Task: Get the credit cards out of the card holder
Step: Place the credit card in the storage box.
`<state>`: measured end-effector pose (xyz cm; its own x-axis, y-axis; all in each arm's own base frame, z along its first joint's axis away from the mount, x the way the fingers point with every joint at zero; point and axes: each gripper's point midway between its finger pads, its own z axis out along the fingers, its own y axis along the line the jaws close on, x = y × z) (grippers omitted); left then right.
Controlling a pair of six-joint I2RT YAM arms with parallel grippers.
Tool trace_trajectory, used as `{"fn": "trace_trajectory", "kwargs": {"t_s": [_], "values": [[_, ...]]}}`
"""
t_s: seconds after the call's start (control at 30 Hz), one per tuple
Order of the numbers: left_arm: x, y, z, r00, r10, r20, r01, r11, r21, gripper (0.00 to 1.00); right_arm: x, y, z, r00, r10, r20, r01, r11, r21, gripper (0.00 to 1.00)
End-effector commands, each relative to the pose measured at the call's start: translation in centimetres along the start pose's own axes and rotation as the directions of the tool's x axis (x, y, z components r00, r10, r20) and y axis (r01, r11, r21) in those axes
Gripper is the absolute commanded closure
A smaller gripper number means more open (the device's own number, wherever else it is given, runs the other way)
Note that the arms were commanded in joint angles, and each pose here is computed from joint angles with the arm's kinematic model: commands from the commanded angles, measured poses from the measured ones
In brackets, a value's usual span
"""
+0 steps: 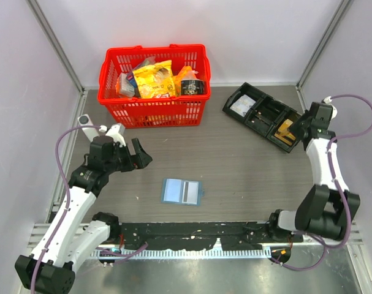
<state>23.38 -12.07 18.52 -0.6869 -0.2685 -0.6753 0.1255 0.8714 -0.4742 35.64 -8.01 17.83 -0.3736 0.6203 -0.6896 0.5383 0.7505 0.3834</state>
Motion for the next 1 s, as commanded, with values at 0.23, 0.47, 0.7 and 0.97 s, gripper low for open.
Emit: {"fn": "trace_trajectory", "kwargs": {"t_s": [0.23, 0.47, 0.7, 0.97], "values": [[-0.6, 0.8, -0.6, 0.997, 0.078, 0.016, -0.077, 0.995, -0.066, 0.09, -6.9, -0.4, 7.1, 0.997, 0.075, -0.013, -0.075, 0.996, -0.046, 0.99], [-0.7, 1.5, -0.6, 0.996, 0.085, 0.014, -0.083, 0.991, -0.103, 0.09, -7.1, 0.3, 10.9, 0.993, 0.069, -0.095, -0.077, 0.993, -0.086, 0.99], [-0.7, 1.7, -0.6, 0.996, 0.086, 0.013, -0.084, 0.99, -0.115, 0.09, -5.7, -0.9, 13.6, 0.986, 0.082, -0.148, -0.092, 0.994, -0.058, 0.99], [-0.7, 1.8, -0.5, 0.996, 0.085, 0.01, -0.084, 0.99, -0.118, 0.09, -4.7, -3.1, 14.4, 0.979, 0.126, -0.161, -0.122, 0.992, 0.033, 0.94]]}}
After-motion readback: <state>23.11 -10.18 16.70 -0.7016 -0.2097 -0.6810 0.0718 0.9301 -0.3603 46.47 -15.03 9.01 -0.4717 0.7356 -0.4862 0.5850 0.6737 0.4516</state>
